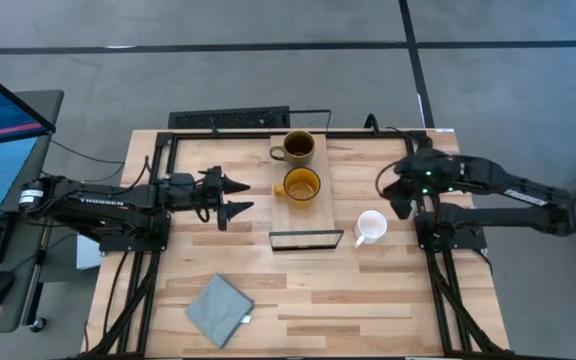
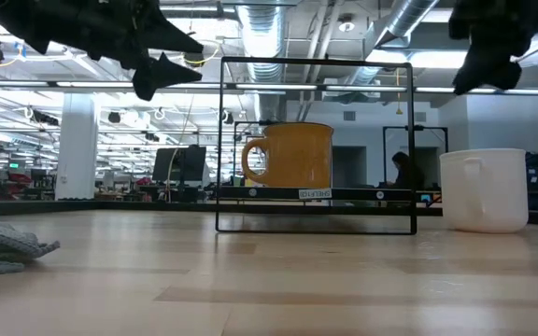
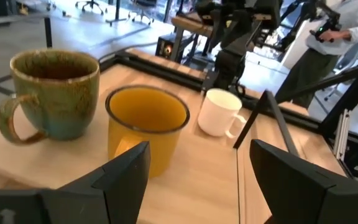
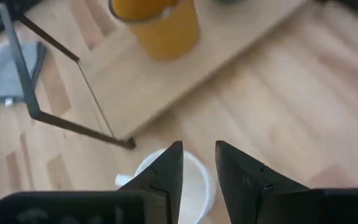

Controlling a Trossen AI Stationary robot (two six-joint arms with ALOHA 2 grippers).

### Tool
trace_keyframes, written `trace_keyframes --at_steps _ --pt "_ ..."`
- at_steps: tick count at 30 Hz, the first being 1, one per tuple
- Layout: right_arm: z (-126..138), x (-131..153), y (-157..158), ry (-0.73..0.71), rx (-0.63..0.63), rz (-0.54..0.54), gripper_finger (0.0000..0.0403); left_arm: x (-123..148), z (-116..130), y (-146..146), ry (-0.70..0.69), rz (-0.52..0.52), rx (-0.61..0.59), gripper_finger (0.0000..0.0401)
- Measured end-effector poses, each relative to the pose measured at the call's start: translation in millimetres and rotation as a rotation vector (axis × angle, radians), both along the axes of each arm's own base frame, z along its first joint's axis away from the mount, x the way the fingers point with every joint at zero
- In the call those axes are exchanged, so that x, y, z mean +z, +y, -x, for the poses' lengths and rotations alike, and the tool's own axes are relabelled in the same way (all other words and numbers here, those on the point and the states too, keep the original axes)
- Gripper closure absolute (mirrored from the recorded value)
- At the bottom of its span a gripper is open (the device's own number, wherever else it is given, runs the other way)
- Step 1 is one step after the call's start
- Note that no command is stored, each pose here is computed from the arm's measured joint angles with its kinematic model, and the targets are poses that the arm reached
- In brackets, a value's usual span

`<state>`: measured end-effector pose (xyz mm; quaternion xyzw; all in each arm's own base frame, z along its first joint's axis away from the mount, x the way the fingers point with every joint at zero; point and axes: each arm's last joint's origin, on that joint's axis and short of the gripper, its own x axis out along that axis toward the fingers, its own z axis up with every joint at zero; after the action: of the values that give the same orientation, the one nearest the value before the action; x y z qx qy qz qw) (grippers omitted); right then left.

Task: Stack small to large cups/mugs on shelf
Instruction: Put the white mug on the shelf

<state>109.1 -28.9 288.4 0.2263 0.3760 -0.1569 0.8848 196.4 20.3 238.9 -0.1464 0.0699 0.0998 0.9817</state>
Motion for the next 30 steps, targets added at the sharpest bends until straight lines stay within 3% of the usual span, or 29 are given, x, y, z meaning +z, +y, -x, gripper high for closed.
trace_keyframes --at_steps 12,30 --pt "-25.2 -18.2 9.1 0.177 0.013 -0.176 0.0284 -5.8 1.2 -0.1 0.059 0.021 0.002 0.0134" --pt "-52.8 -50.7 6.1 0.481 -0.043 -0.184 0.0284 -10.3 2.3 -0.2 0.106 0.025 0.002 0.0133"
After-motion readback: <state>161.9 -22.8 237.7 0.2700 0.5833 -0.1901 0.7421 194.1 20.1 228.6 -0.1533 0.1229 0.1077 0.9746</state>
